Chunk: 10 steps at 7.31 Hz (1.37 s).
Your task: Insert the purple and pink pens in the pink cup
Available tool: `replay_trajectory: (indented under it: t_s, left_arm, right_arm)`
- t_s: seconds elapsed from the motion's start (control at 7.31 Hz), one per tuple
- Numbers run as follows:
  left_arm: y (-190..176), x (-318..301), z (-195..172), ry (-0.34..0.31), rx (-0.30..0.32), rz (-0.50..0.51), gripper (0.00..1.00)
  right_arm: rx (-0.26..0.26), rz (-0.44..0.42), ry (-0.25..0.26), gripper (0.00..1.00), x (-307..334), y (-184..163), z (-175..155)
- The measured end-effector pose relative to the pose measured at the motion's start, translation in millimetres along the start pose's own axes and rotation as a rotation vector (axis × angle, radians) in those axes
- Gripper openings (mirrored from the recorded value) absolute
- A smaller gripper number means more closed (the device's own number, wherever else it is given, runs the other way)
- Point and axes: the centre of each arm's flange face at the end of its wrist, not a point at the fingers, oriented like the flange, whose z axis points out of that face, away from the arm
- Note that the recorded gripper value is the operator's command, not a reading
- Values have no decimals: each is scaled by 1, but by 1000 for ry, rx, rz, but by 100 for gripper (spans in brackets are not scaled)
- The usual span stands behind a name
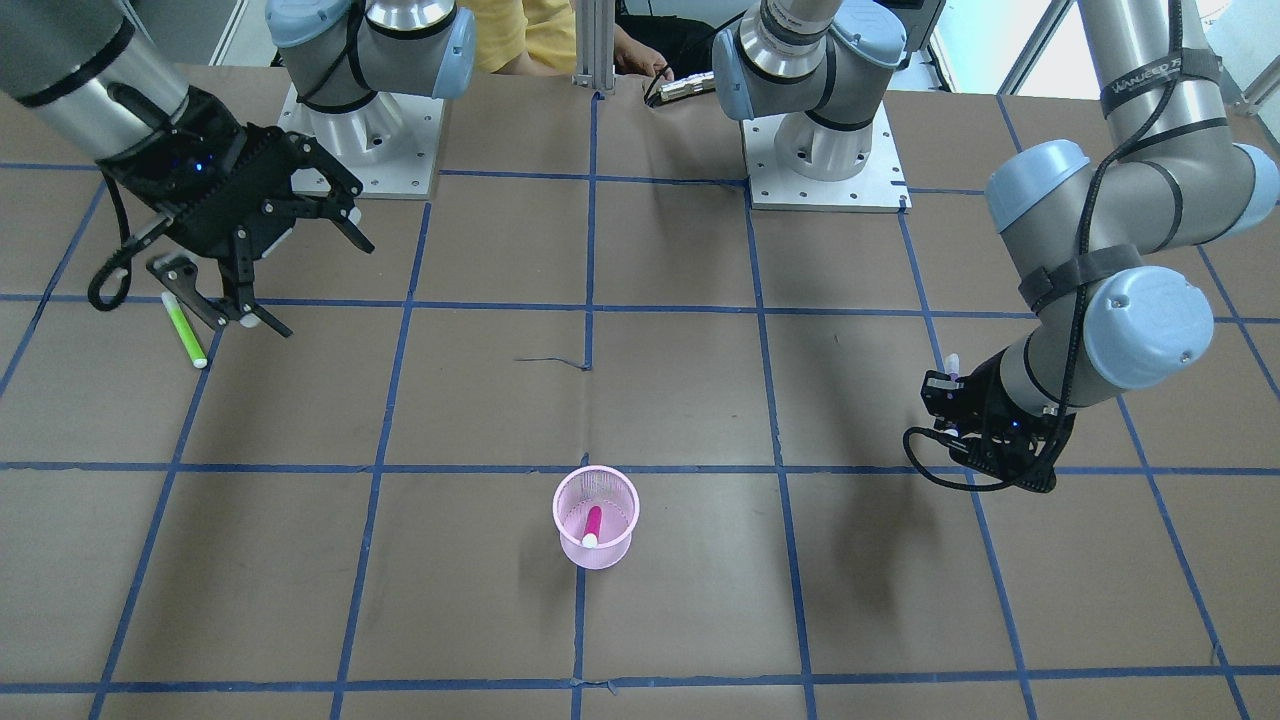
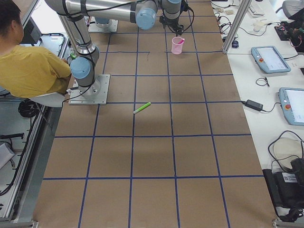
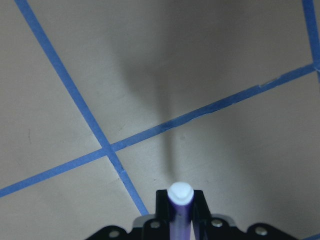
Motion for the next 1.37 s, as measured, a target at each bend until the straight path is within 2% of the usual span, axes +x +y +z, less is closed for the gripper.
replay_trajectory:
  t_s: [0.14,0.27,0.41,0.55,0.68,0.96,1.09,1.37]
  left_arm:
    - [-2,11,-8,0,19,15,0]
    - [-5,29,-20,5,52,29,0]
    - [-7,48,-35,6,86,35,0]
    - [-11,74,-54,8,131,43,0]
    - [-18,98,-73,17,180,56,0]
    - [-38,152,-103,61,284,71,0]
    - [-52,183,-114,102,376,71,0]
    - [-77,249,-126,182,544,67,0]
  right_arm:
    - [-82,73,42,100,-6,9,-10]
    - [-138,191,91,100,-6,15,-16]
    - [-168,349,138,100,-6,18,-19]
    - [-177,493,174,100,-7,18,-19]
    - [-166,572,203,100,-14,9,-16]
    - [-110,664,259,100,-33,-23,-1]
    - [-77,715,284,100,-41,-34,4]
    - [-7,743,318,100,-46,-44,4]
